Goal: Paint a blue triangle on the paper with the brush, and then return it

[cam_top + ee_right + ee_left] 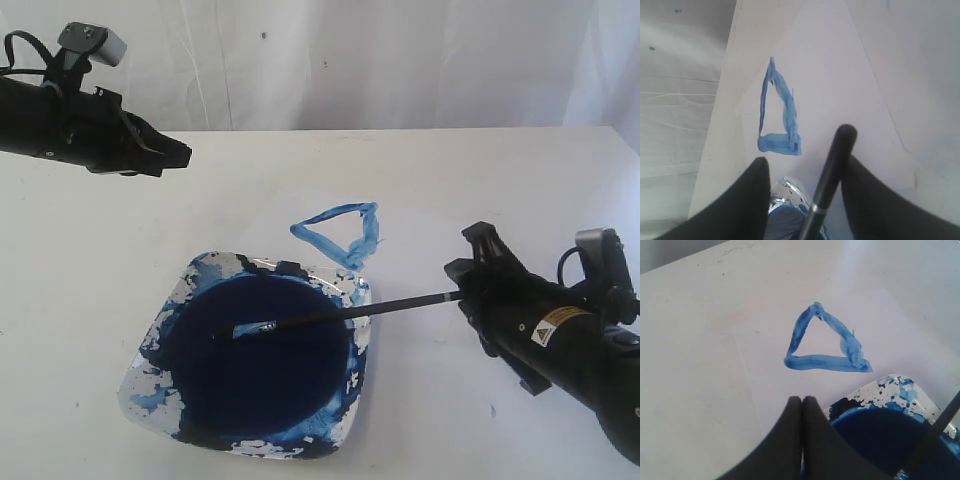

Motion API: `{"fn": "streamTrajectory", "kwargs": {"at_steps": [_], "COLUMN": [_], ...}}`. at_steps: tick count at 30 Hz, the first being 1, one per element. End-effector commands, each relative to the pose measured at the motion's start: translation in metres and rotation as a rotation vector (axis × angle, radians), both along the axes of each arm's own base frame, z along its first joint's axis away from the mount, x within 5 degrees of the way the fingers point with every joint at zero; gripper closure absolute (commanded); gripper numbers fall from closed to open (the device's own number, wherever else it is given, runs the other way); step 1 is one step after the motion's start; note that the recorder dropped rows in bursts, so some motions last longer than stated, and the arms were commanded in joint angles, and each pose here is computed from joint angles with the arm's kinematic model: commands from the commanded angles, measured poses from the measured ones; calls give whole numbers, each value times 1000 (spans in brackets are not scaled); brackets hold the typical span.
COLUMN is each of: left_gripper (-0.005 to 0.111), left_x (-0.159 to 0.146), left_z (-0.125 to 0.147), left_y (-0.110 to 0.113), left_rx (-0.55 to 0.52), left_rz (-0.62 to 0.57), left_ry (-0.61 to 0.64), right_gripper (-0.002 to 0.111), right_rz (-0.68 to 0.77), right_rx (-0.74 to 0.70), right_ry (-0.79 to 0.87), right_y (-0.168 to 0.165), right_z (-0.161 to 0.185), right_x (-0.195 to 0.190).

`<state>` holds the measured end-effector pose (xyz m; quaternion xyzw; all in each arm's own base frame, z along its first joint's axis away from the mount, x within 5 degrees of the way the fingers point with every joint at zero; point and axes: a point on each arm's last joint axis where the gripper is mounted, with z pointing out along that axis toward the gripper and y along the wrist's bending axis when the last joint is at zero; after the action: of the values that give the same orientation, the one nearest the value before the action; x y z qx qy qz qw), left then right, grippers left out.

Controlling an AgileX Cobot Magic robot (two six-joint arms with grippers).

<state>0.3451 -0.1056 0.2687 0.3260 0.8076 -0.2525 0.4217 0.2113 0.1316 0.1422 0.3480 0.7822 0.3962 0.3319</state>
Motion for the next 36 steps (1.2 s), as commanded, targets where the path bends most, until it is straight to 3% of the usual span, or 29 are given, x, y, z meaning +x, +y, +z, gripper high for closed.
{"fn": "streamTrajectory", "kwargs": {"at_steps": [1, 10, 18, 24, 26, 30, 34, 36], "left_gripper": [107, 107, 107, 107, 107, 107, 107, 107], "left_x": [-4, -5, -6, -31, -43, -70, -105, -120], "left_z": [3, 3, 8, 58, 69, 67, 70, 72], "left_y": [-1, -2, -2, 2, 8, 24, 32, 34], "left_rx": [-16, -21, -44, -90, -100, -99, -89, -106], "left_rz": [-16, -30, -23, 6, 71, 244, 261, 265], "left_ry": [2, 8, 0, -145, -192, -229, -296, -312], "right_gripper": [60, 51, 52, 73, 79, 92, 107, 108], "right_rz": [38, 190, 320, 299, 248, 233, 229, 186], "right_rx": [-49, -207, -293, -469, -512, -620, -671, -649], "right_ry": [-24, -119, -232, -563, -690, -906, -1051, -1127], "right_y": [0, 5, 7, -31, -48, -70, -87, -95], "right_z": [-1, 0, 18, 66, 81, 101, 115, 122], "right_x": [-1, -3, -10, -52, -71, -105, -136, -148]}}
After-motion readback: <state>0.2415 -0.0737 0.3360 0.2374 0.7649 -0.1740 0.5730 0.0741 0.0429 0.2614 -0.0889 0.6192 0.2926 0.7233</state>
